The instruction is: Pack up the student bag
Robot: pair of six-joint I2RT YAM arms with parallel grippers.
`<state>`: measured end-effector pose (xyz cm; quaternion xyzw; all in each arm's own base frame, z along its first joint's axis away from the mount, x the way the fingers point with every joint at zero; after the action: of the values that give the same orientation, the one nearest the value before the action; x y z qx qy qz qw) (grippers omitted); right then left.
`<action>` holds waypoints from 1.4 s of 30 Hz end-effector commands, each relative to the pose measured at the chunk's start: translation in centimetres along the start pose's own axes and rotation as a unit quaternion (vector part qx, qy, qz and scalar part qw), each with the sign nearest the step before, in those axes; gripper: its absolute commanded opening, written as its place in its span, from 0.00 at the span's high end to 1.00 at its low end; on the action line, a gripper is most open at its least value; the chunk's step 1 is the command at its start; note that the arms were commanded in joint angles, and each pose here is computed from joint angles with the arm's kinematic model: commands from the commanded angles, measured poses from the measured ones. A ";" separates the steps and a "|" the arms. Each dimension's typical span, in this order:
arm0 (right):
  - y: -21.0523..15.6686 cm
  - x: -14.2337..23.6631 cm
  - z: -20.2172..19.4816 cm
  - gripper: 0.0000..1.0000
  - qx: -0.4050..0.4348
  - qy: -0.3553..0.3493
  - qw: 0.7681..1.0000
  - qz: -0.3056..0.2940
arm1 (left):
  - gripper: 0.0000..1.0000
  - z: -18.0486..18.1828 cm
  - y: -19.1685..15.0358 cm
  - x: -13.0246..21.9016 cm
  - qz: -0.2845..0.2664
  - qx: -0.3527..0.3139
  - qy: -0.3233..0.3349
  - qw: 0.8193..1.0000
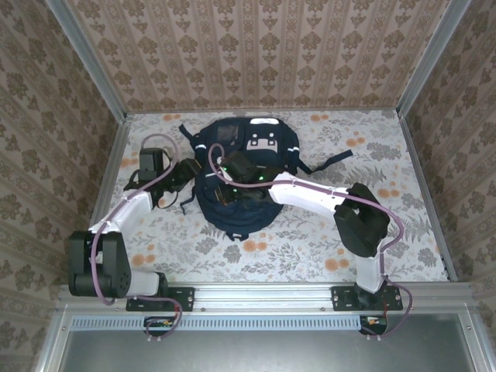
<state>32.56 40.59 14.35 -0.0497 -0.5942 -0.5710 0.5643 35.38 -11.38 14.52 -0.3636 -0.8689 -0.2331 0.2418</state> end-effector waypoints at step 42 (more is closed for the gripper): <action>-5.6 9.4 -10.0 0.96 -0.025 -0.214 0.976 0.023 | 1.00 1.8 -1.6 -2.3 0.025 0.052 -0.008 0.998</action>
<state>31.26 30.40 14.50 -0.1454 -0.6569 -0.5613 0.4820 33.87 -14.73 12.00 -0.4182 -0.8619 -0.1475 0.2458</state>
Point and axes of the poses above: each hand's point on the last joint's axis, 136 mm out from that joint toward the fingers, its own x axis back along the fingers, its own z axis along the line the jaws close on, y = z × x, the point moved 1 cm from there along x, back along the fingers, and after that the axes turned 8 degrees about x, right-handed, at the moved point
